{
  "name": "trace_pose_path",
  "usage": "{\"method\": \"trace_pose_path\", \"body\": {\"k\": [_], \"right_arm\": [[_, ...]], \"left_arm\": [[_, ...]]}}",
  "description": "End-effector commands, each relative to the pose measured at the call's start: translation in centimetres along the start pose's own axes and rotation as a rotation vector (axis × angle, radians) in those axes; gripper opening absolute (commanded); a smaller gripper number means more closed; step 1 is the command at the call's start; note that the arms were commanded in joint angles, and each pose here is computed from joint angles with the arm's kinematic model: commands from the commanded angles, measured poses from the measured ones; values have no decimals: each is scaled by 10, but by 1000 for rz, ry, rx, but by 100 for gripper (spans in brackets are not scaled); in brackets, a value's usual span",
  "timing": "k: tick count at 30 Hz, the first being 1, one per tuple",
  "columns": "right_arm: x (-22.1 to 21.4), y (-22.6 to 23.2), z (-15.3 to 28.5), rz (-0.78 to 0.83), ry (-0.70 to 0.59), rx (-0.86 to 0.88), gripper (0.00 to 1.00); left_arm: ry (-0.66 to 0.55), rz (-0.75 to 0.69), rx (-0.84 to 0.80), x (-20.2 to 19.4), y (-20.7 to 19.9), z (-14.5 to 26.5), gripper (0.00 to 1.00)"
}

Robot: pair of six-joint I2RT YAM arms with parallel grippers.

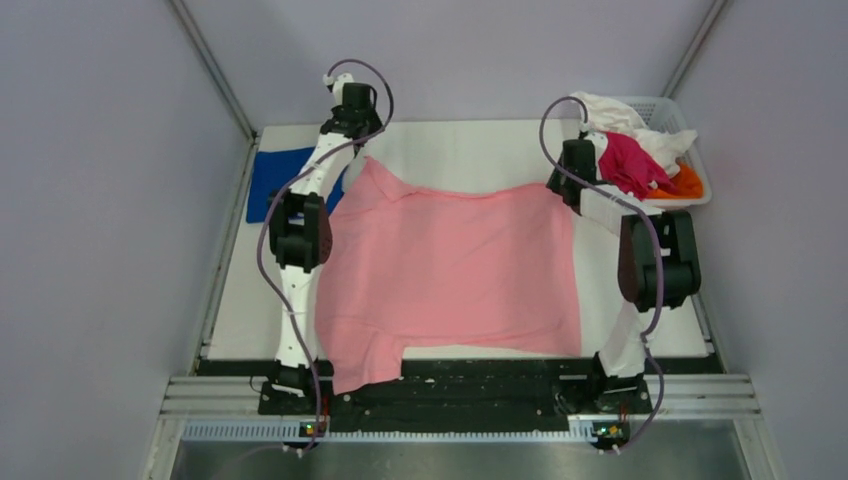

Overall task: Fold and stack the t-shirts
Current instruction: Flatten out the tshirt

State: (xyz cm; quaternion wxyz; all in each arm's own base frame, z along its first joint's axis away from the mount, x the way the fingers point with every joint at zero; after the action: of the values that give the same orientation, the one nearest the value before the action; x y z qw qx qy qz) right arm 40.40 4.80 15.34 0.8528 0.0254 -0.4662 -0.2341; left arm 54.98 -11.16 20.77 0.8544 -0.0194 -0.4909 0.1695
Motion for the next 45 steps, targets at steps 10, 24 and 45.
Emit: {"method": "trace_pose_path", "body": {"k": [10,24,45], "right_arm": [[35,29,18,12,24,212,97],[-52,17,55,-140,324,445,99],[-76,13,41,-118,401,366,99]], "left_arm": [[98,152,-248,9,-9,32,88],[458,196,-193,-92,12,41,51],[488,192,-121,-100,11,15,14]]}}
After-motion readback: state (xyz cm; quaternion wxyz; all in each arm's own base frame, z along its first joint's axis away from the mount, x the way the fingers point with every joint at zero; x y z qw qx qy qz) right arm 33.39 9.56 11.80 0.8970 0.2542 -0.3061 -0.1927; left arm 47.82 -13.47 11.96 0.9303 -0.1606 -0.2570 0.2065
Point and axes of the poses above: each gripper's point midway between its finger pads, its own z axis back along the fingers, its own y axis along the line the jaws close on, x = y × z, the point moved 10 cm from there along z, back along the fingers, and after that the axes turned 5 degrees about -z, right-handed, at the moved point
